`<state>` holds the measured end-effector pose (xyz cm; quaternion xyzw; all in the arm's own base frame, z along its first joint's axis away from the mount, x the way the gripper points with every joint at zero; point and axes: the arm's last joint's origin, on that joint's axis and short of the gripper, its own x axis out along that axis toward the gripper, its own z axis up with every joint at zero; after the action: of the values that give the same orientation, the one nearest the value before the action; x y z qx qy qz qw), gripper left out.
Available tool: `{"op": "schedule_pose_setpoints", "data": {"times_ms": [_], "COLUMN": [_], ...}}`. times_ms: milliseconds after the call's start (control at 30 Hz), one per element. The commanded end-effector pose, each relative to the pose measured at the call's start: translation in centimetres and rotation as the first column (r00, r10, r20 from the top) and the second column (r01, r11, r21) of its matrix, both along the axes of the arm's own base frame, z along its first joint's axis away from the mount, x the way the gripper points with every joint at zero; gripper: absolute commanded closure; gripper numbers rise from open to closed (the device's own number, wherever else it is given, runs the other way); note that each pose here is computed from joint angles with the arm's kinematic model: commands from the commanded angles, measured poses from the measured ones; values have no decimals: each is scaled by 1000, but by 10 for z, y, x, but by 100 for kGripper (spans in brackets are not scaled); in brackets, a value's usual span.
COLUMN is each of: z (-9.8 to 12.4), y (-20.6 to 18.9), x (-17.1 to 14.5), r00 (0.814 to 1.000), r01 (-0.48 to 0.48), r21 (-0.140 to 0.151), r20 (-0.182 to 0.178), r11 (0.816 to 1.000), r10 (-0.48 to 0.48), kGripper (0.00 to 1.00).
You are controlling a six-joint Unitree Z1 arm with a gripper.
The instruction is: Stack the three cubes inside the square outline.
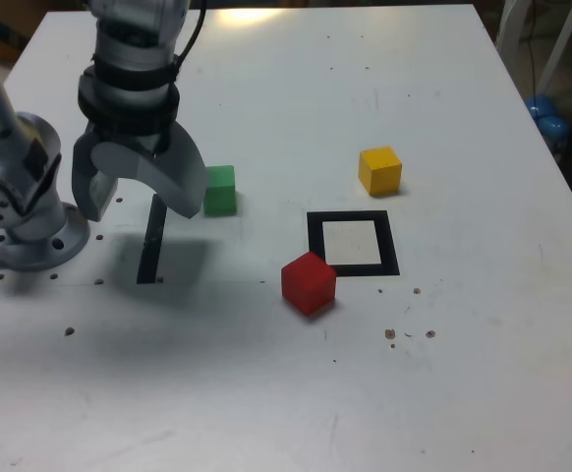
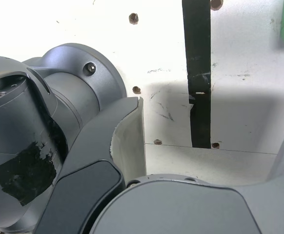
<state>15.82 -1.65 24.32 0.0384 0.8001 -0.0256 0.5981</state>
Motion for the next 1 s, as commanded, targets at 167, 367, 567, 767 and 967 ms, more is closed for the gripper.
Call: {"op": "schedule_pose_setpoints", "data": {"times_ms": [167,367,567,767,967], "z": [-1,-1,0,3,7], "y": [0,0,-1,-5,-18], "x": [0,-1,7,31,58], "r00": [1000,1000,1000,995,983], "r01": [4,4,29,100,183], "r21": [0,0,0,-2,9], "r20": [-6,-7,-6,6,13], "r11": [1000,1000,1000,995,983], "r10": [-4,-4,-29,-100,-183], "kGripper": [1,1,1,1,1]}}
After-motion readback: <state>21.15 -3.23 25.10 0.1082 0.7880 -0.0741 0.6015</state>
